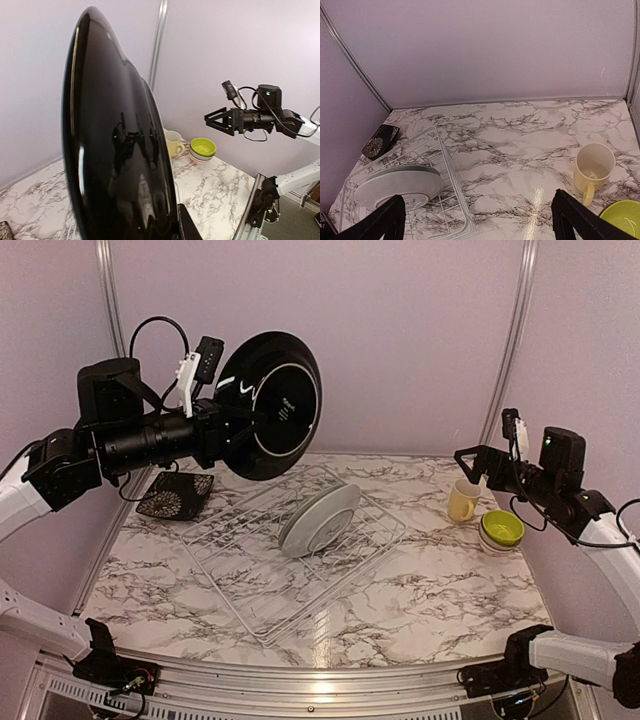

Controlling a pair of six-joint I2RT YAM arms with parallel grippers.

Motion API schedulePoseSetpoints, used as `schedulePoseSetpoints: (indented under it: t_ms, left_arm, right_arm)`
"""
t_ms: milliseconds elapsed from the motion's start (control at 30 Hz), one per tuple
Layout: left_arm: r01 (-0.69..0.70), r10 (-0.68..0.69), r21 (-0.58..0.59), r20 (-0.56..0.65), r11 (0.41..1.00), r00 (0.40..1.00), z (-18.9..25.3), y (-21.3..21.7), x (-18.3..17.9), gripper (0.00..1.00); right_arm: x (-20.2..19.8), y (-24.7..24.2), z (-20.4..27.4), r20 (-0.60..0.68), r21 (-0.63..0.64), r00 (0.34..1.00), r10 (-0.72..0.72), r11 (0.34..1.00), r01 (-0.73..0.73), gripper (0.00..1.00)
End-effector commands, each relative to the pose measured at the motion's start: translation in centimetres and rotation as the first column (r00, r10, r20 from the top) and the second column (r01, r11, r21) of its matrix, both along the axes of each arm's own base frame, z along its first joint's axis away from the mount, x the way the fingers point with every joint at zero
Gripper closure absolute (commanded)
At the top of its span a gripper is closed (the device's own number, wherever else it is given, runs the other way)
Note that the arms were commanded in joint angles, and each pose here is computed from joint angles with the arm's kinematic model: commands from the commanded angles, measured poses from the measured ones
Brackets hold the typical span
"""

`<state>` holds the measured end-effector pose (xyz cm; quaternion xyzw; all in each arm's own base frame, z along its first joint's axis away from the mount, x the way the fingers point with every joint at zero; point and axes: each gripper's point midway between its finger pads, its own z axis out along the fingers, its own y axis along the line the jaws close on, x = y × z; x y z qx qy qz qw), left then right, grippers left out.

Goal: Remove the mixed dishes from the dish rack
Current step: Place the plate on the plate.

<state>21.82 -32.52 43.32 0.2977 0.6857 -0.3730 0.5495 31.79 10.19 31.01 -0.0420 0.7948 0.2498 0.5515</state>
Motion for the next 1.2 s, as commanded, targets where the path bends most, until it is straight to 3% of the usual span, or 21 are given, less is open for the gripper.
schedulePoseSetpoints:
  t_ms: [0, 100, 200, 333, 500, 700, 933, 1167]
  left_arm:
    - [-0.425, 0.435, -0.101, 0.124, 0.899, 0.892, 5.6, 7.3, 4.8, 1.0]
    - [-0.631, 0.622, 0.023, 0.147, 0.775, 0.769, 4.0, 10.6, 7.4, 1.0]
    - [-0.78, 0.752, 0.2, 0.211, 0.593, 0.625, 1.0, 13.8, 9.9, 1.0]
    - [-0.862, 0.831, 0.32, 0.278, 0.392, 0.481, -1.9, 17.9, 12.4, 1.0]
    - [-0.879, 0.838, 0.449, 0.408, 0.161, 0.362, -5.2, 21.3, 15.0, 1.0]
    - [-0.848, 0.802, 0.53, 0.501, 0.013, 0.325, -8.7, 22.1, 17.8, 1.0]
    - [-0.753, 0.736, 0.652, 0.551, -0.086, 0.393, -13.8, 21.6, 21.2, 1.0]
    - [-0.613, 0.72, 0.777, 0.505, -0.139, 0.476, -20.3, 23.4, 24.3, 1.0]
  right_arm:
    - [-0.5, 0.0, 1.9, 0.056, 0.018, 0.998, -0.001, 1.0, 0.0, 0.02]
    - [-0.5, 0.3, 1.8, 0.046, 0.021, 0.999, 0.014, 1.0, -0.015, 0.01]
    - [-0.5, 0.2, 1.5, 0.036, 0.011, 0.999, 0.011, 1.0, -0.012, 0.01]
    - [-0.7, 0.1, 1.7, 0.045, 0.011, 0.999, 0.008, 1.0, -0.009, 0.02]
    - [-1.0, 0.0, 1.7, 0.04, 0.007, 0.999, 0.003, 1.0, -0.003, 0.01]
    - [-1.2, 0.0, 2.0, 0.056, 0.022, 0.998, 0.005, 1.0, -0.006, 0.01]
    - [-1.5, -0.1, 2.0, 0.055, 0.011, 0.998, 0.001, 1.0, -0.002, 0.01]
    - [-1.9, -0.4, 2.7, 0.064, -0.007, 0.998, -0.009, 1.0, 0.01, 0.02]
